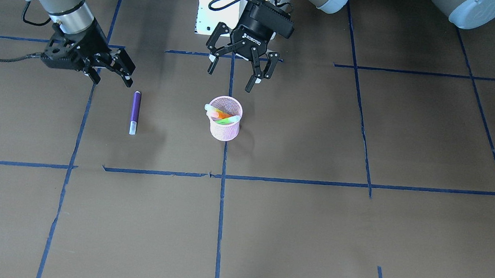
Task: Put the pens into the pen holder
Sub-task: 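Grasp the purple marker with the right gripper while the left gripper withdraws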
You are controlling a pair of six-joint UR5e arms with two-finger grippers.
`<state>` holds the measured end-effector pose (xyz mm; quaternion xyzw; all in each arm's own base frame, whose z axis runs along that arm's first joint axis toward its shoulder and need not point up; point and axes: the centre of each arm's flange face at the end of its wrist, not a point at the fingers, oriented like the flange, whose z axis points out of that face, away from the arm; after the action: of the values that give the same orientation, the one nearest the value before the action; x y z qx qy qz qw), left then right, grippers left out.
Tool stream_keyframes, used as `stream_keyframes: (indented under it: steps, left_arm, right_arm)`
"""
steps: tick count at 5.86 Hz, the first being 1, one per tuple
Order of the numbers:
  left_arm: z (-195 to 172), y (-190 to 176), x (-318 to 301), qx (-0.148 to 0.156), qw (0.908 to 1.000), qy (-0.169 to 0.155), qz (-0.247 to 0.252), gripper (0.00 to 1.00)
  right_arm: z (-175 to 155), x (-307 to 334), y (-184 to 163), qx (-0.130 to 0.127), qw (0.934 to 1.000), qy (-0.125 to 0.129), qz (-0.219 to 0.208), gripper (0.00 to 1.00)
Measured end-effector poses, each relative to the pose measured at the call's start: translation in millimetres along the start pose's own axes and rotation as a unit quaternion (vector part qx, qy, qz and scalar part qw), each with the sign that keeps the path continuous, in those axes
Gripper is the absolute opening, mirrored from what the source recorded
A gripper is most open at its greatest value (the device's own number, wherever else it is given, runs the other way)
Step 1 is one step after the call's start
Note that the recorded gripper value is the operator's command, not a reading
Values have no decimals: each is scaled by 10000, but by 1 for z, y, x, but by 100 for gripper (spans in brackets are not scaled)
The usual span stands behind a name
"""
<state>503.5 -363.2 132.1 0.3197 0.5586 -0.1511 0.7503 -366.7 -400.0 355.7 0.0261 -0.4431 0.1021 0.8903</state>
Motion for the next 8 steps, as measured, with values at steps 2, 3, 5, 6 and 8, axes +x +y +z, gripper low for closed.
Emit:
stream_keyframes:
  steps: [2, 3, 5, 6, 8]
  left_arm:
    - [3, 13, -45, -510, 9985, -194, -5, 100]
    - [0, 18, -57, -653, 9976, -233, -6, 100]
    - [-3, 21, -61, -734, 9970, -236, -15, 100]
    - [-3, 23, -63, -749, 9969, -247, -11, 100]
    - [-1, 25, -66, -750, 9968, -281, 2, 100]
  right_arm:
    - [1, -57, -36, -789, 9930, 784, -387, 100]
    - [14, -65, -52, -1019, 9877, 1013, -622, 99]
    - [59, -63, -83, -1419, 9782, 1256, -849, 92]
    - [80, -58, -91, -1526, 9760, 1222, -963, 77]
    - [99, -55, -93, -1760, 9747, 950, -998, 54]
